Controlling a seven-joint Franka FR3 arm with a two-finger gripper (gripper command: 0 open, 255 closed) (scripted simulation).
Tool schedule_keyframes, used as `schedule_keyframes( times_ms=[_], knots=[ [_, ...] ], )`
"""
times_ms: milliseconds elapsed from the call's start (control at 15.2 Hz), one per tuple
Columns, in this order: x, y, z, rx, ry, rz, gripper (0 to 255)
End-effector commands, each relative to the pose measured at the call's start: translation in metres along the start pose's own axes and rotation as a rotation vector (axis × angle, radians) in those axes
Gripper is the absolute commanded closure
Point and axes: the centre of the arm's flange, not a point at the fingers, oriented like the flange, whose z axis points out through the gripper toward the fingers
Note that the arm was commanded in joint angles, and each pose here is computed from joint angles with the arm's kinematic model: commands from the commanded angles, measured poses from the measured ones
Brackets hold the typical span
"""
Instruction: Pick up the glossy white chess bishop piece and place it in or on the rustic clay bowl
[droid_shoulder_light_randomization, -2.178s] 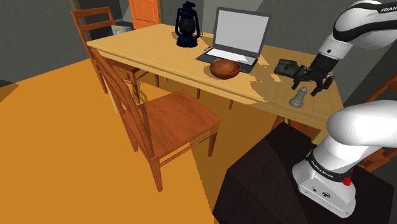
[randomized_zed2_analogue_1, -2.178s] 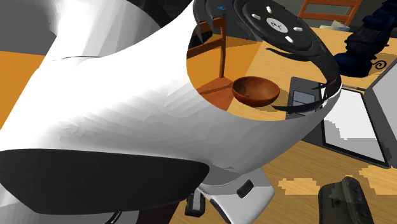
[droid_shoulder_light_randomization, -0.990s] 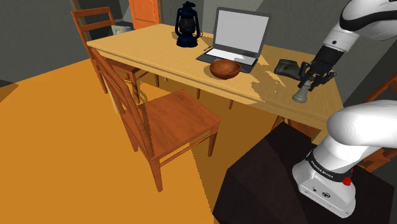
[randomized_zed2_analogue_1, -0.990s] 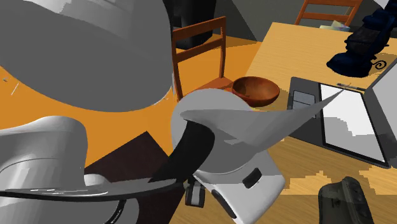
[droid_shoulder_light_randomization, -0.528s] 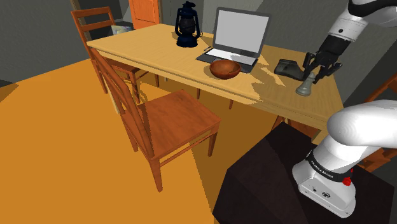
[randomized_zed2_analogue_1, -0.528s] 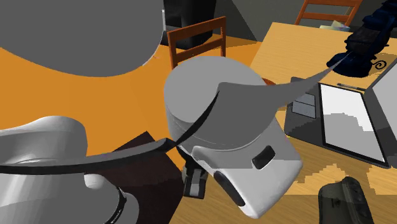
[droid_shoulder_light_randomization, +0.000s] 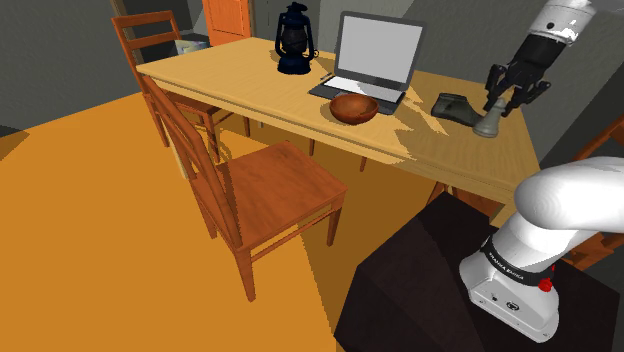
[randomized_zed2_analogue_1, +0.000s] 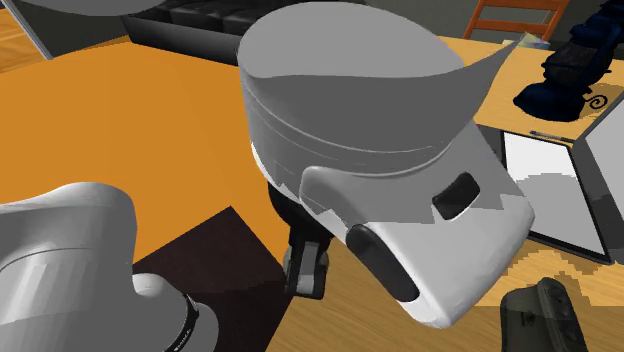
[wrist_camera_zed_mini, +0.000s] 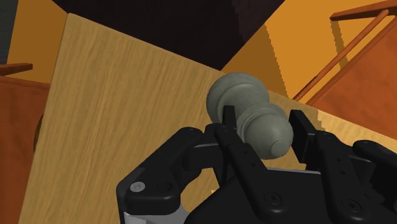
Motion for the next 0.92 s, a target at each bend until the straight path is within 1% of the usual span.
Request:
schedule_keyframes(
  times_ms=[0,396,858],
  knots=[
    [-0.002,-0.004,-0.009,0.000,0.000,0.000,255],
    [-0.006,-0.010,-0.037,0.000,0.000,0.000,255],
    [0.035,-0.092,-0.031,0.000,0.000,0.000,255]
  ],
)
